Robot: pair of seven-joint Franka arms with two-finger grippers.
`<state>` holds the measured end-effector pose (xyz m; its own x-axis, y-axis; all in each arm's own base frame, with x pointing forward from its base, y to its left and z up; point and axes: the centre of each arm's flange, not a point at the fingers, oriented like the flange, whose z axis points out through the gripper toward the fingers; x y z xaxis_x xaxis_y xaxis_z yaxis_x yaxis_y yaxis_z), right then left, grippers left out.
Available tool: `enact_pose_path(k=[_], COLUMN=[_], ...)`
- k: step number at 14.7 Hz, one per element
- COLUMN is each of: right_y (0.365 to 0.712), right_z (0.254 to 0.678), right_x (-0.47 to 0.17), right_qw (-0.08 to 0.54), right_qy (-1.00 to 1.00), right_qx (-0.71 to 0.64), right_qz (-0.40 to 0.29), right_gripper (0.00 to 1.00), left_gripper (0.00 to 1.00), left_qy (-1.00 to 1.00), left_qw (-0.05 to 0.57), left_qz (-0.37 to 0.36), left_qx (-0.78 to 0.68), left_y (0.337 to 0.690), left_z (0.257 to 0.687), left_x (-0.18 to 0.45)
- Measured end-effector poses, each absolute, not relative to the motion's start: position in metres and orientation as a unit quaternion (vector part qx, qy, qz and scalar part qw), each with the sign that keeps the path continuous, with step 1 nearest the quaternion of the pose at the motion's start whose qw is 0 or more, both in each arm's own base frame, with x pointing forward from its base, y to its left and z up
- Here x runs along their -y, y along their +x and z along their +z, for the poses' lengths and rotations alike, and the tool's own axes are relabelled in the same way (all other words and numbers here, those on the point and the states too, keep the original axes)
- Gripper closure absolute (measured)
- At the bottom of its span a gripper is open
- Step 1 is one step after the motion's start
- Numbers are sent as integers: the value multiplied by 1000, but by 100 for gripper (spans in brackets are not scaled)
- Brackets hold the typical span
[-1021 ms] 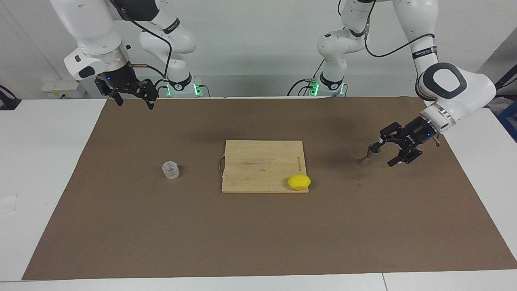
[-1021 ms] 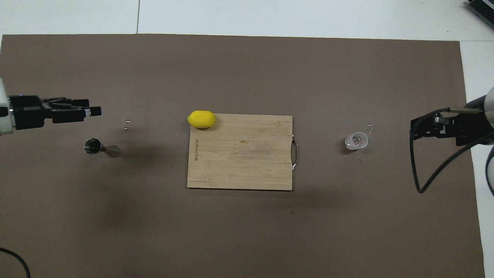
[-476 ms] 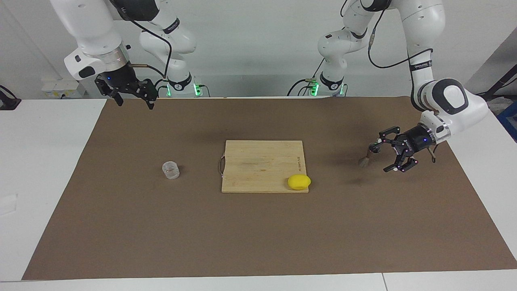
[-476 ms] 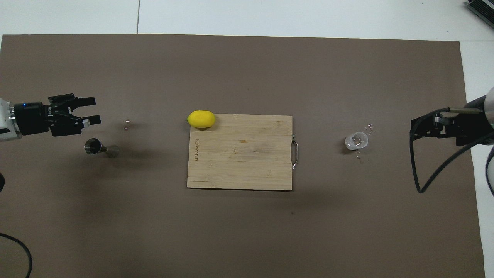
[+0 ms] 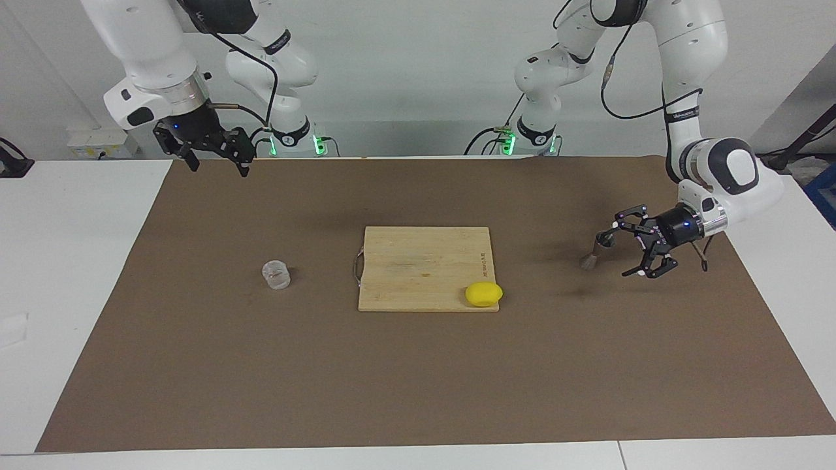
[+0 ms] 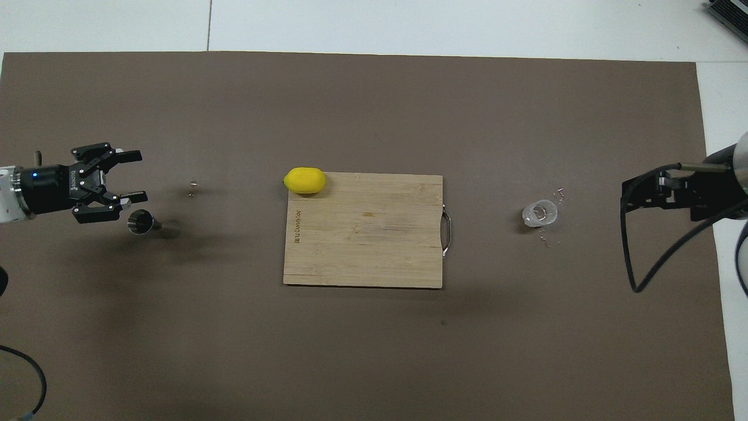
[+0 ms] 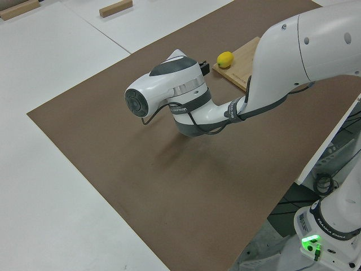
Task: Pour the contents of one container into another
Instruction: 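Lower the open left gripper around the metal cup, then close the left gripper on the metal cup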
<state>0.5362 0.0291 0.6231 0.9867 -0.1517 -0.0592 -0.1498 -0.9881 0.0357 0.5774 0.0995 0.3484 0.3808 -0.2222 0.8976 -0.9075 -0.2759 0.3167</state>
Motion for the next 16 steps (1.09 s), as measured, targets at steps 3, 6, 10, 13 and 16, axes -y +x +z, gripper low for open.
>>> enact_pose_path(k=[3,6,10,13,16], right_y=[536,536,536,536,536], right_z=[623,623,623,623,623], right_x=[-29,-29,-29,-29,-29], right_qw=[16,16,16,16,16], right_qy=[997,997,997,997,997], right_qx=[76,76,76,76,76], right_qz=[-31,-31,-31,-31,-31], right_gripper=[0,0,0,0,0], left_gripper=[0,0,0,0,0], left_qy=[656,632,597,581,577], left_qw=[479,474,451,445,450], left_qz=[409,440,476,491,498], left_qx=[415,426,463,473,465], left_y=[564,558,553,544,538], left_z=[326,304,295,279,264], left_x=[-110,-127,-132,-132,-136])
